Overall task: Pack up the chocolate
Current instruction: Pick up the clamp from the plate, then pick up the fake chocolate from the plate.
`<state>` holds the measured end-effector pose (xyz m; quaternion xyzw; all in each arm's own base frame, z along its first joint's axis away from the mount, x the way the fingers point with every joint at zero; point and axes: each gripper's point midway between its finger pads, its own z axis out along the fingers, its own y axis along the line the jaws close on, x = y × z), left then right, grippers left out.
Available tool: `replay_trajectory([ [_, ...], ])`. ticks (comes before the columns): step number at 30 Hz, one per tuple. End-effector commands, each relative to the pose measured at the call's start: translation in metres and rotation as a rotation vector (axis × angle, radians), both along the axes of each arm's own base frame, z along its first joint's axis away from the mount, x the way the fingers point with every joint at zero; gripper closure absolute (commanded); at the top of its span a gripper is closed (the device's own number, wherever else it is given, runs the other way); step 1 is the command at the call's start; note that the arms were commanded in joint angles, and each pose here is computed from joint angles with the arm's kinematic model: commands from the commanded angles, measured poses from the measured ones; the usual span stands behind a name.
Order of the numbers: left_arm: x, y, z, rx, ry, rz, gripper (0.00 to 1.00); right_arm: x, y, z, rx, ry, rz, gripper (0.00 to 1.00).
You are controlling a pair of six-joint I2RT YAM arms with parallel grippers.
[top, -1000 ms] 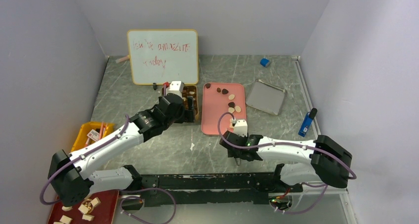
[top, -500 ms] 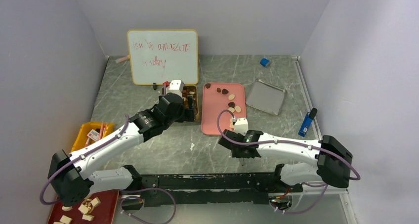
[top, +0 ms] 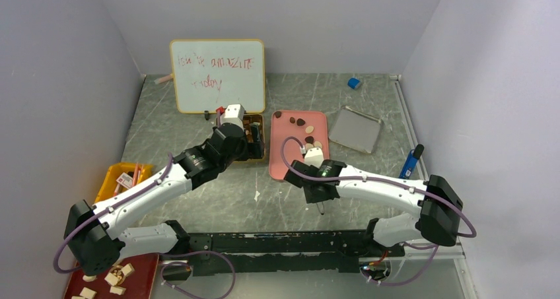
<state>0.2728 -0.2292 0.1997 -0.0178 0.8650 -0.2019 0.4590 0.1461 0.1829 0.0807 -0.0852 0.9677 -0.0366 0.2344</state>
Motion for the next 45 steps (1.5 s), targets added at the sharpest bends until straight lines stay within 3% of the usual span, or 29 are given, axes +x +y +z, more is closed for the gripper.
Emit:
replay_trajectory([
  [1, 0.0, -0.006, 0.009, -0.052, -0.021, 0.001, 0.07, 0.005, -0.008, 0.01, -0.028, 0.017, -0.003, 0.65],
  [20, 0.001, -0.002, 0.005, -0.037, -0.015, 0.023, 0.07, 0.016, -0.006, -0.012, 0.04, 0.117, -0.004, 0.64],
  [45, 0.006, -0.009, 0.0, -0.031, -0.003, 0.02, 0.07, 0.035, -0.017, -0.032, 0.019, 0.184, -0.013, 0.63],
])
